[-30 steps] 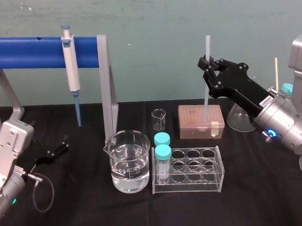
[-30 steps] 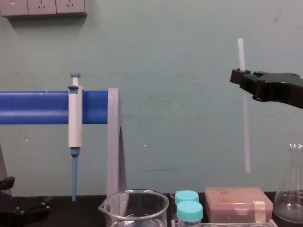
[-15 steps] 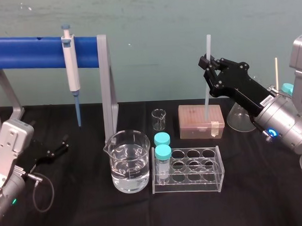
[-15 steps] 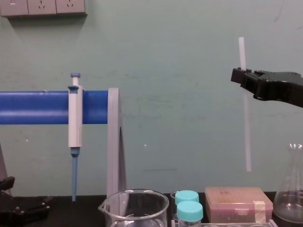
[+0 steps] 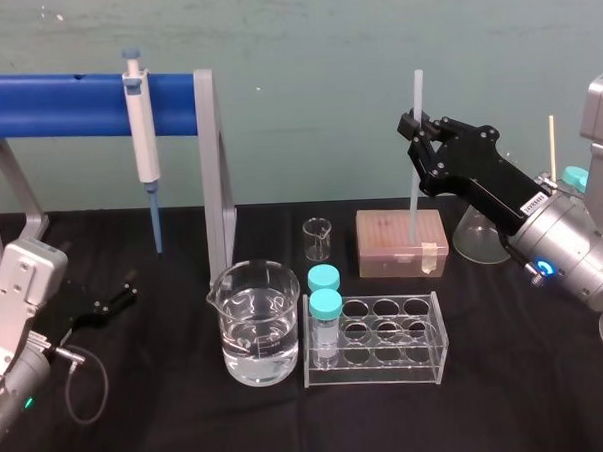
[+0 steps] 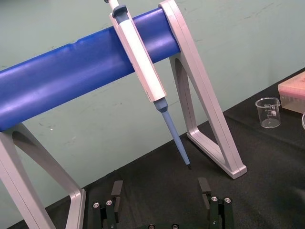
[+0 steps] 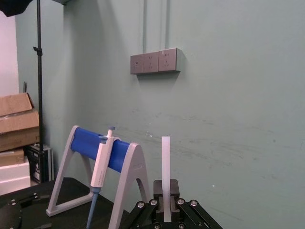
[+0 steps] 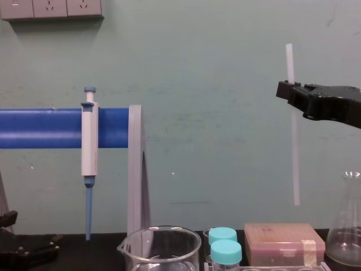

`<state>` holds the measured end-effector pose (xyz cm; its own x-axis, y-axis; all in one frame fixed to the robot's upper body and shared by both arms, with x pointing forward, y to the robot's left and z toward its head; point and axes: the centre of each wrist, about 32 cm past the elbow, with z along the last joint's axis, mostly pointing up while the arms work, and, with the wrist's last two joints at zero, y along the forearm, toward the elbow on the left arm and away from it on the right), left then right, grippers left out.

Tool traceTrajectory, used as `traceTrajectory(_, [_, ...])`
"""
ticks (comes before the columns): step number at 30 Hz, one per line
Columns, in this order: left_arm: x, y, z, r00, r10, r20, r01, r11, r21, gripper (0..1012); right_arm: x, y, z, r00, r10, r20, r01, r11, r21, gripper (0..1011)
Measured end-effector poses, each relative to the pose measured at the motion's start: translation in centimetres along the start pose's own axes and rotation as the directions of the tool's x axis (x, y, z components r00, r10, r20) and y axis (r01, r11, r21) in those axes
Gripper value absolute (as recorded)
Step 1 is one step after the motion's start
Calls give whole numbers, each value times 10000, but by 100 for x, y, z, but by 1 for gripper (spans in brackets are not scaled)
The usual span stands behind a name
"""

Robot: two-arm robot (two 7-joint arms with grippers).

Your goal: Pick up the stirring rod with one hand, then place it down.

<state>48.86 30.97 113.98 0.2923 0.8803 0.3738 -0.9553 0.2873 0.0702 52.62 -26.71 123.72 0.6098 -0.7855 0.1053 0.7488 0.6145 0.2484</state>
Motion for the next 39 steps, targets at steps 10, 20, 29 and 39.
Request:
traceTrajectory(10, [0, 0, 0, 10000, 0, -1, 0, 10000, 0, 1000, -4, -7, -1, 10000, -11, -13, 11, 10000, 6, 72])
traceTrajectory(20, [0, 0, 0, 10000, 0, 0, 0, 10000, 0, 1000, 2, -3, -5, 10000, -17, -16, 17, 10000, -10, 72])
traceTrajectory(29, [0, 0, 0, 10000, 0, 0, 0, 10000, 0, 1000, 8, 2, -15, 10000, -9, -23, 9, 10000, -53, 72])
traceTrajectory(39, [0, 0, 0, 10000, 0, -1, 0, 10000, 0, 1000, 17, 7, -27, 10000, 31, -16, -32, 9999, -101, 72])
